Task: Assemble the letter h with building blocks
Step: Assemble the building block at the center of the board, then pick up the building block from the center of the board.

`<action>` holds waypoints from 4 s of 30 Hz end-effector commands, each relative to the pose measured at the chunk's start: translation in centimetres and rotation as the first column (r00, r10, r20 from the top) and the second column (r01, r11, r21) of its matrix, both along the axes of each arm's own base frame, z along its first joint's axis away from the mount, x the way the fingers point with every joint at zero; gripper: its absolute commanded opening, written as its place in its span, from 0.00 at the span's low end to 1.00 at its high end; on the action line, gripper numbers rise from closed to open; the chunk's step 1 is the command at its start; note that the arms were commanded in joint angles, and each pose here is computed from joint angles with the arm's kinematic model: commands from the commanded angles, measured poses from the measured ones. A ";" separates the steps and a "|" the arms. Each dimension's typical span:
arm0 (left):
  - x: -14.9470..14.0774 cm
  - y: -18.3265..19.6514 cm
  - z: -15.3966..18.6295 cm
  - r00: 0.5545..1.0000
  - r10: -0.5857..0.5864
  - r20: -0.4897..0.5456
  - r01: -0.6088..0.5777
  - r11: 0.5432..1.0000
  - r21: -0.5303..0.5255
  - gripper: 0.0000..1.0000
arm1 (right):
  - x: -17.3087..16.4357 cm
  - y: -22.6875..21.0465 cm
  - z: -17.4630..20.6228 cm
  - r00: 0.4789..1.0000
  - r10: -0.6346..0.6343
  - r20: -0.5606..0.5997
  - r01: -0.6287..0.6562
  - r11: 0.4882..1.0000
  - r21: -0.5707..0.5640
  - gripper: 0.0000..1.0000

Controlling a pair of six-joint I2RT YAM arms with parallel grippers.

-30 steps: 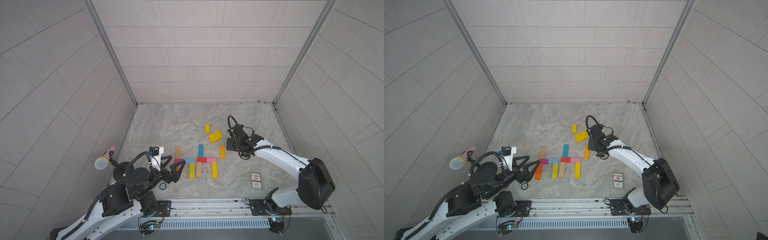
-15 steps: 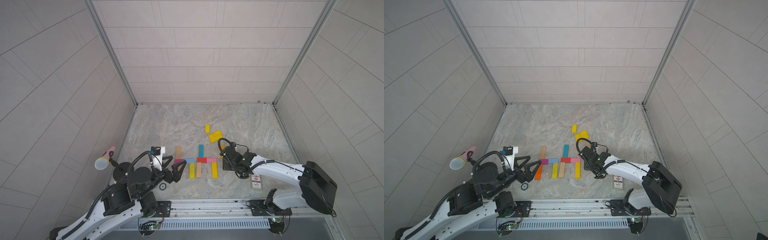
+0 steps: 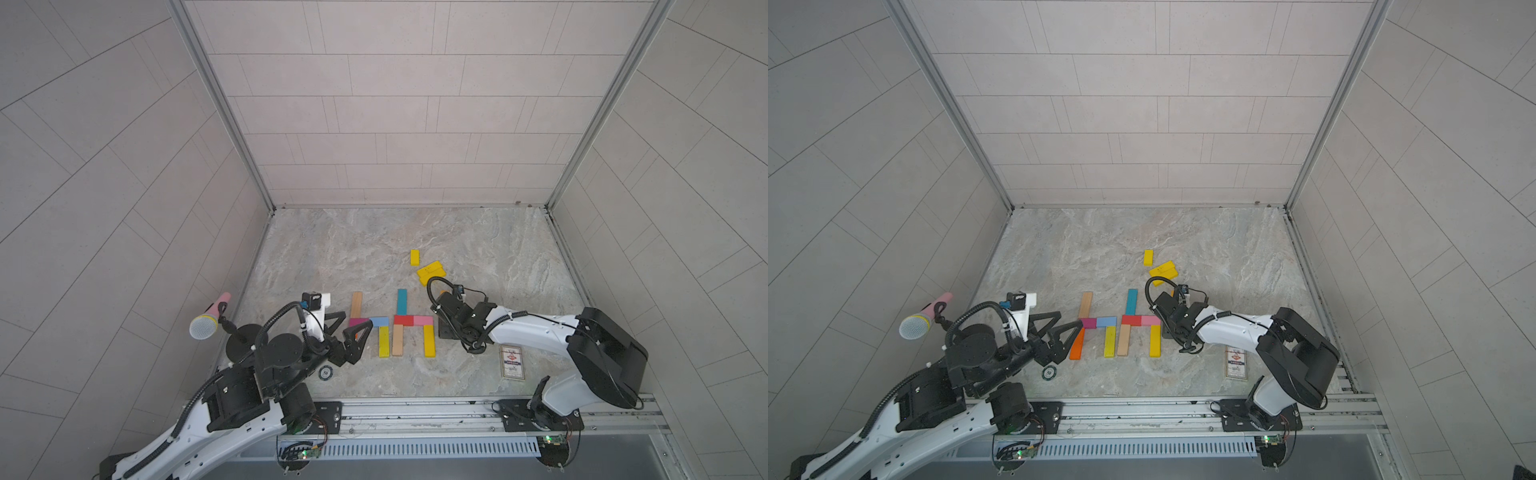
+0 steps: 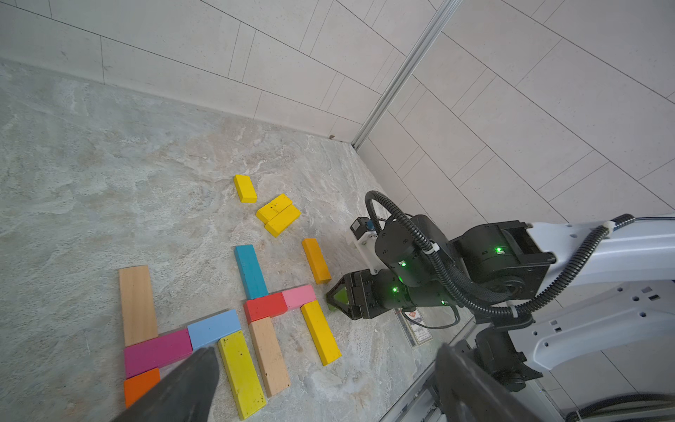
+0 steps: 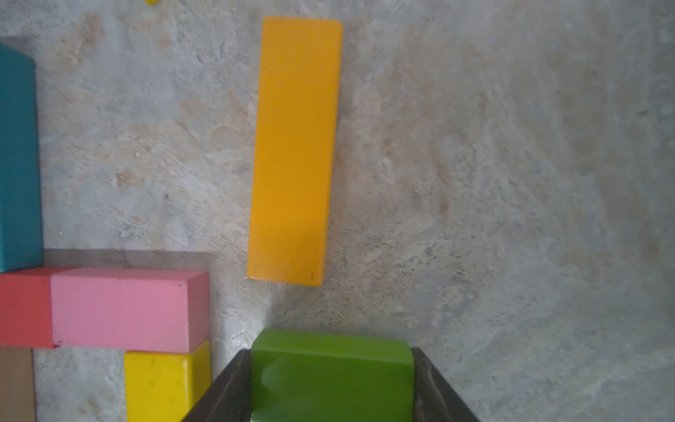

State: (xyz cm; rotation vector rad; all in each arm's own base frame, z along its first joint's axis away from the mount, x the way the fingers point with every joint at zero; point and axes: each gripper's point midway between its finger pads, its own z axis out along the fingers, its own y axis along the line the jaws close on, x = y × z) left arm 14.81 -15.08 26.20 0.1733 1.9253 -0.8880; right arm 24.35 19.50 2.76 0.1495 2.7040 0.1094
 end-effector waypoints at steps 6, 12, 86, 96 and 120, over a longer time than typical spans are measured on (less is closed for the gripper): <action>0.2 0.2 -0.2 1.000 0.015 0.001 -0.015 1.000 0.008 1.00 | 0.7 -0.3 -0.3 0.999 -0.037 0.007 0.037 0.999 -0.011 0.53; 0.3 0.1 -0.2 1.000 0.016 0.002 -0.016 1.000 0.011 1.00 | 1.0 -0.5 -0.6 0.999 -0.051 0.003 0.051 0.999 -0.008 0.53; 0.1 0.3 -0.2 1.000 0.019 -0.015 -0.019 1.000 0.016 1.00 | 16.5 8.2 5.3 0.983 0.152 0.106 -0.158 0.986 0.055 0.69; -0.6 1.3 0.0 1.000 0.019 -0.016 -0.019 1.000 -0.016 1.00 | 22.4 8.0 1.6 0.995 0.079 0.065 -0.078 0.997 -0.012 0.66; -0.9 1.8 0.2 1.000 0.018 -0.009 -0.019 1.000 -0.024 1.00 | 25.7 5.3 7.7 0.969 -0.011 0.245 0.025 0.998 -0.056 0.30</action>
